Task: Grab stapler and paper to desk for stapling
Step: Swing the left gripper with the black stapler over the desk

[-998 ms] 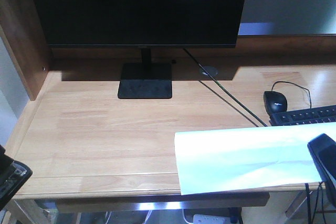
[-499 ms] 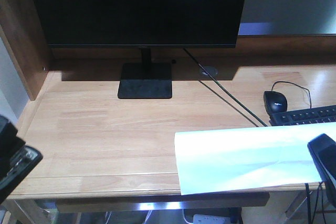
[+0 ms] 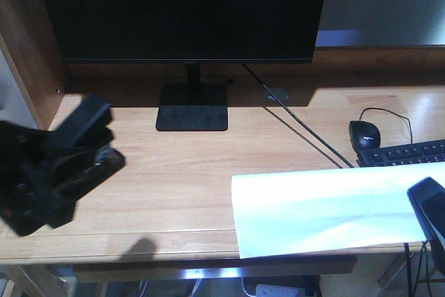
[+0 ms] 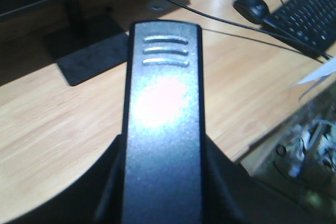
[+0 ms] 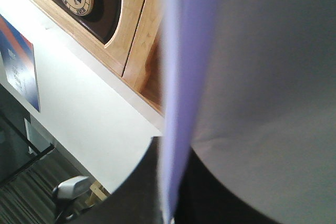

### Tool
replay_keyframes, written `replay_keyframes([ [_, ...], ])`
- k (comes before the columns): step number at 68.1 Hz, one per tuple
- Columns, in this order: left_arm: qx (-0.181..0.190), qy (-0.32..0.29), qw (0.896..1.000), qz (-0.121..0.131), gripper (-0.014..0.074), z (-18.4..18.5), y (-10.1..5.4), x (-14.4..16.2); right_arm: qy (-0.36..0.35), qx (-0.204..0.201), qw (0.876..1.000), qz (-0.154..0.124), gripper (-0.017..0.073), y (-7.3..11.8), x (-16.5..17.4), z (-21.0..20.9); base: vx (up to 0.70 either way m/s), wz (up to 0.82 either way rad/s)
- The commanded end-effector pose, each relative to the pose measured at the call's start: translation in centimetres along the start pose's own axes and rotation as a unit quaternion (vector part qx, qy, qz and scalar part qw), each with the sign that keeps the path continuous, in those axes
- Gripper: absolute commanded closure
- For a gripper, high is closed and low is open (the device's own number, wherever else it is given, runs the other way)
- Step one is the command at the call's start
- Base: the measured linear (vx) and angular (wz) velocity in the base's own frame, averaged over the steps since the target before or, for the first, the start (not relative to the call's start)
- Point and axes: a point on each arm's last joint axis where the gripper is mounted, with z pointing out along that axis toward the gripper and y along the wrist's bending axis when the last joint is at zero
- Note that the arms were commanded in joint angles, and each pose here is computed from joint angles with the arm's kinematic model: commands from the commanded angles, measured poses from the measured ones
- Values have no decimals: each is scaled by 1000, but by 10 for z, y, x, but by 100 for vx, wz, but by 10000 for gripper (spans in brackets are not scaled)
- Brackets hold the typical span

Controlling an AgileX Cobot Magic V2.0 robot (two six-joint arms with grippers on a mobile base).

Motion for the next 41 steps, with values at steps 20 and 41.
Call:
replay_keyframes([
  [20,58,-27,998,18,601,83,8,-52,-10,-27,1000,-2,564,4,-1,0,0,0],
  [41,88,15,996,19,601,147,17,-57,-10,-27,1000,-2,564,4,-1,0,0,0],
])
